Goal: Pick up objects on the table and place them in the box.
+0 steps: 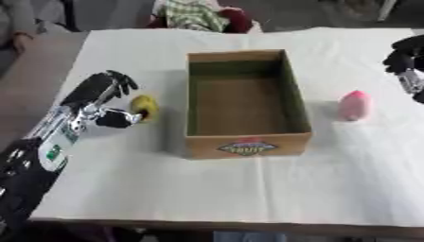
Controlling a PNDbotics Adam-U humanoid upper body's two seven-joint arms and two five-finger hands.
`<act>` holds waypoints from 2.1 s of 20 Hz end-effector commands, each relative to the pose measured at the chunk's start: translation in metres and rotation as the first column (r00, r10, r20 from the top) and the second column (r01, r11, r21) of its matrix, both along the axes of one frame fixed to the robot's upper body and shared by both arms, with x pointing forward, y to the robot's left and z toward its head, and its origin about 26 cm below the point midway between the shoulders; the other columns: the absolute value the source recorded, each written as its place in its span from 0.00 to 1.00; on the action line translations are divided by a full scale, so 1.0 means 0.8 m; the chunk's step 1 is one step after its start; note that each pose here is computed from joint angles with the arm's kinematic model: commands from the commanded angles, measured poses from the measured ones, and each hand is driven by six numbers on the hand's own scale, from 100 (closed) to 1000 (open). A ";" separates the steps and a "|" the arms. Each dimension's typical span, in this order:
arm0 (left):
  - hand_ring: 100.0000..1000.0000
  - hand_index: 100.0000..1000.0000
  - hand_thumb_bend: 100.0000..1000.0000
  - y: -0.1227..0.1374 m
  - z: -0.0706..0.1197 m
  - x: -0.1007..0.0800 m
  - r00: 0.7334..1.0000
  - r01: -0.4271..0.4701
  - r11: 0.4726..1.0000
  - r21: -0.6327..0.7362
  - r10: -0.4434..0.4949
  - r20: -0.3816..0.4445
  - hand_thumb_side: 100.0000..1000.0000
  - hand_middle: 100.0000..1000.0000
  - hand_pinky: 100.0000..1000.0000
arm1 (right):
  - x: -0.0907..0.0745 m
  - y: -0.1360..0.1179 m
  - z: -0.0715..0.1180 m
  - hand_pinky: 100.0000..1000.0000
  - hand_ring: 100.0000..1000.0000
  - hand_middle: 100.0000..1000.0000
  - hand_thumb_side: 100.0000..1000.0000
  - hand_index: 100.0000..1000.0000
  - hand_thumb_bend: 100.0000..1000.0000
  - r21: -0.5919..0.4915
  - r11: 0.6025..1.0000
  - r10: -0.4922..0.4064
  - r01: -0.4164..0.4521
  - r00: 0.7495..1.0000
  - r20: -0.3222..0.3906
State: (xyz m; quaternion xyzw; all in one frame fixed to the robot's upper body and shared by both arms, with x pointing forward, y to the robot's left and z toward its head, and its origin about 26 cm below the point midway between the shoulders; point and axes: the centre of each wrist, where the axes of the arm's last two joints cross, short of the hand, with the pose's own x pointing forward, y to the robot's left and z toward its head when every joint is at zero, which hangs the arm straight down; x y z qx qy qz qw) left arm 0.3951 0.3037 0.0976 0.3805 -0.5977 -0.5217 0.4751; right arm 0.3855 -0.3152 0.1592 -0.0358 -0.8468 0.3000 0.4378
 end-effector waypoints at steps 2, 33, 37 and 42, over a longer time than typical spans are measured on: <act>0.51 0.70 0.46 0.007 0.009 0.003 0.999 0.033 0.996 0.084 -0.030 -0.036 0.27 0.51 0.65 | 0.001 -0.002 0.014 0.56 0.59 0.52 0.18 0.68 0.00 -0.017 1.000 0.004 -0.003 1.000 0.030; 0.25 0.38 0.04 -0.024 0.132 -0.009 0.964 0.134 0.987 -0.087 -0.109 0.243 0.15 0.19 0.52 | 0.001 -0.001 0.012 0.56 0.59 0.52 0.18 0.68 0.00 -0.013 1.000 0.005 -0.005 1.000 0.026; 0.25 0.39 0.04 -0.043 0.141 -0.008 0.953 0.191 0.978 -0.082 -0.165 0.255 0.14 0.20 0.53 | 0.002 0.006 0.013 0.56 0.59 0.52 0.18 0.68 0.00 -0.010 1.000 0.024 -0.024 0.999 0.029; 0.26 0.39 0.03 -0.088 0.145 0.013 0.934 0.292 0.955 -0.058 -0.271 0.233 0.14 0.21 0.54 | 0.004 0.015 0.018 0.56 0.60 0.52 0.18 0.68 0.00 -0.008 0.999 0.049 -0.048 0.998 0.043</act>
